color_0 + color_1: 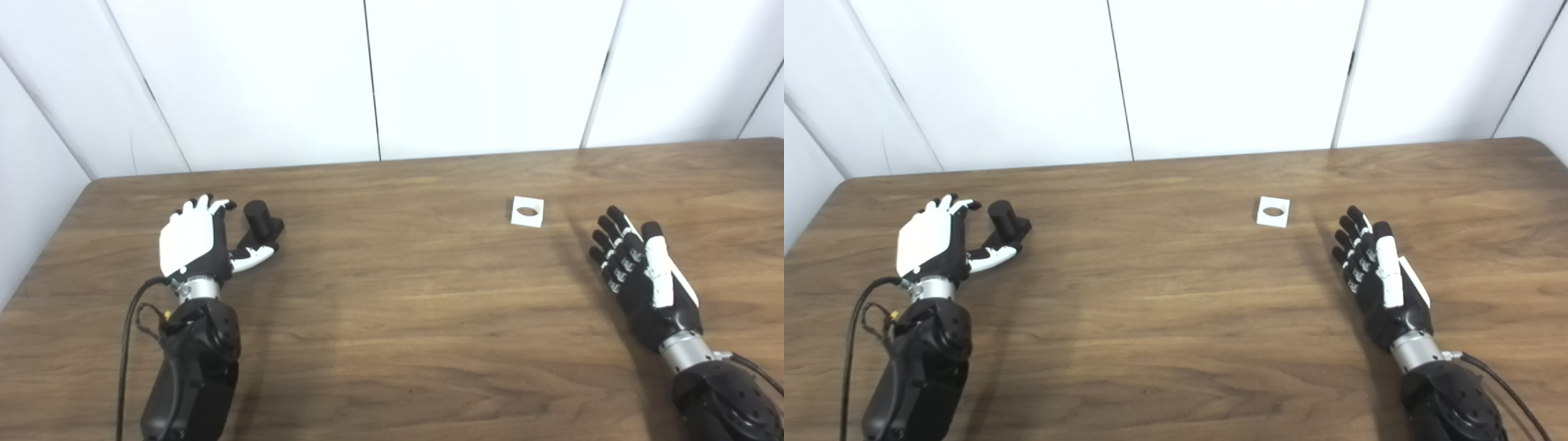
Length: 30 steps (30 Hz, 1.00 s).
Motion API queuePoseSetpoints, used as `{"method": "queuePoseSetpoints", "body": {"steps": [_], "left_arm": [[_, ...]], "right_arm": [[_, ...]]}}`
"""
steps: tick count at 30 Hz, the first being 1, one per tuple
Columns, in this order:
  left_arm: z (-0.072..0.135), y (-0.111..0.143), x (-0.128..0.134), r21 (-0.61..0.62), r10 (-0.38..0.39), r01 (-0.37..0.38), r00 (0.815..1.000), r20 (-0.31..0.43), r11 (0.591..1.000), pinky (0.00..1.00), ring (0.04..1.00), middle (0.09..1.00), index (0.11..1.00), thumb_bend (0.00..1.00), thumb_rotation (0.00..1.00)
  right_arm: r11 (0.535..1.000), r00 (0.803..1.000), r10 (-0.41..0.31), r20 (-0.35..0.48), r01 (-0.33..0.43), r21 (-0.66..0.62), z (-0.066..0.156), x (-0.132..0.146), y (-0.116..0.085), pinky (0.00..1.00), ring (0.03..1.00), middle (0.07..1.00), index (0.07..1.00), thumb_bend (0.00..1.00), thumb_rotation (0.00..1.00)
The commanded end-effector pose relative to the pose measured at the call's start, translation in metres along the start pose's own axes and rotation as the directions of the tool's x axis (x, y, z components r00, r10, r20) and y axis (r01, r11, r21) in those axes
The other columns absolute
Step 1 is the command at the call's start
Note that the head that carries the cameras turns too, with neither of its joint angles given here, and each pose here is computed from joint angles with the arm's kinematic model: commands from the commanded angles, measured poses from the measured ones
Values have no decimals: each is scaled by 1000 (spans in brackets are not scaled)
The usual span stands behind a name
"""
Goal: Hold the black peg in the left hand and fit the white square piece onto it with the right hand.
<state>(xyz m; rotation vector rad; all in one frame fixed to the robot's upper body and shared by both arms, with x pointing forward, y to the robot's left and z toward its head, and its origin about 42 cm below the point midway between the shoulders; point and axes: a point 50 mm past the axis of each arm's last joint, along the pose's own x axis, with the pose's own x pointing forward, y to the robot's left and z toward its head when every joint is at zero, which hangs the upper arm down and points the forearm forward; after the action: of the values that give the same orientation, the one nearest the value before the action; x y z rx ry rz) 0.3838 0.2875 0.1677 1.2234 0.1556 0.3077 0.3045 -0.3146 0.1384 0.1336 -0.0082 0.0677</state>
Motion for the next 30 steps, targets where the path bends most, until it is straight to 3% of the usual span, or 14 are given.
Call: {"method": "queuePoseSetpoints", "body": {"steps": [1, 14, 30], "left_arm": [[15, 22, 18, 19, 65, -65, 998, 20, 998, 1000, 1000, 968, 789, 744, 409], [21, 19, 25, 49, 20, -21, 1000, 16, 999, 991, 1000, 951, 738, 744, 431], [24, 17, 27, 71, -13, 12, 1000, 15, 997, 997, 1000, 921, 673, 729, 379]], "right_arm": [[1000, 999, 12, 45, -12, -7, 9, 1, -2, 1000, 1000, 1000, 1000, 590, 1000], [1000, 999, 13, 43, -13, -7, 10, -2, -3, 1000, 1000, 1000, 1000, 584, 1000], [1000, 999, 23, 41, -23, -8, 10, -2, -6, 1000, 1000, 1000, 1000, 590, 1000]]}}
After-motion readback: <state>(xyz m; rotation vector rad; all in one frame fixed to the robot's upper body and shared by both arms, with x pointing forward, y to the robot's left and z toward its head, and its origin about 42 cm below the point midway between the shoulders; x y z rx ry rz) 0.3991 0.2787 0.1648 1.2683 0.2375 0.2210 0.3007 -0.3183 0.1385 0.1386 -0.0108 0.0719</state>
